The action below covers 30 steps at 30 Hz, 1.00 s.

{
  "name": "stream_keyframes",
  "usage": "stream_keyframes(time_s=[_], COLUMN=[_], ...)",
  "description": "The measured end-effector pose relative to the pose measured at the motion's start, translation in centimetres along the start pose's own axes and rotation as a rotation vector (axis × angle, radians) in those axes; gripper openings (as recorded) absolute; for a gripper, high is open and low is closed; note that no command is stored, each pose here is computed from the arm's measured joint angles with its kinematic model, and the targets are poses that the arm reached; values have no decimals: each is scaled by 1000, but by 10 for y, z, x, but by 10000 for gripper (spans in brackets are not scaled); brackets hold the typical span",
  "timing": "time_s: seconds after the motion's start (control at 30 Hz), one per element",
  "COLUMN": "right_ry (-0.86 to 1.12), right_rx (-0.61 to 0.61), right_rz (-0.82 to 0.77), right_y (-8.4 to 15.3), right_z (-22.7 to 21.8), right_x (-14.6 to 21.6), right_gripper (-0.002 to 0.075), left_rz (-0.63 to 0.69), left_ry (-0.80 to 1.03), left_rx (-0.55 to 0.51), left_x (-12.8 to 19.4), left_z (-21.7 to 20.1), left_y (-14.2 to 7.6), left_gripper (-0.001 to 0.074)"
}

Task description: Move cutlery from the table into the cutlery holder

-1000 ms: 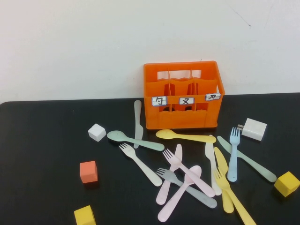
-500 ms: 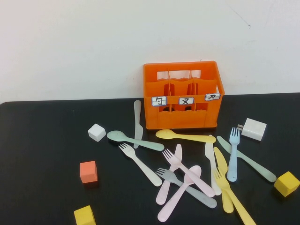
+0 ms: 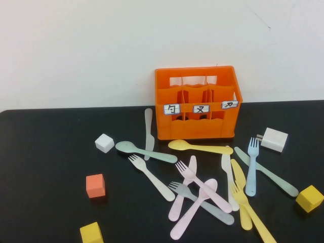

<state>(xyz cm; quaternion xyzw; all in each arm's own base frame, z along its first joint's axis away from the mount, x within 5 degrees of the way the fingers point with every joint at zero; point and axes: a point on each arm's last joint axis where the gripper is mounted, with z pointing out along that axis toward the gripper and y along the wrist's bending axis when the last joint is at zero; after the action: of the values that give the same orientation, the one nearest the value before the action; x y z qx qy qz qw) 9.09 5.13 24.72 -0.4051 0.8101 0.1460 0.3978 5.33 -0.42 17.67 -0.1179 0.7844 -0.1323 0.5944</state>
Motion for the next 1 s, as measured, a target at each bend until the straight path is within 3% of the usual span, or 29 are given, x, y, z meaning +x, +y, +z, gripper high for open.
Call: stream_keyframes(time_s=[1.0], right_ry=[0], right_rx=[0], right_rz=[0], right_y=[0], right_z=[0], right_x=[0], right_gripper=[-2], left_rz=[12], left_ry=[2], left_rx=[-1], left_x=[0], left_z=[0], left_y=[0], left_gripper=[-1])
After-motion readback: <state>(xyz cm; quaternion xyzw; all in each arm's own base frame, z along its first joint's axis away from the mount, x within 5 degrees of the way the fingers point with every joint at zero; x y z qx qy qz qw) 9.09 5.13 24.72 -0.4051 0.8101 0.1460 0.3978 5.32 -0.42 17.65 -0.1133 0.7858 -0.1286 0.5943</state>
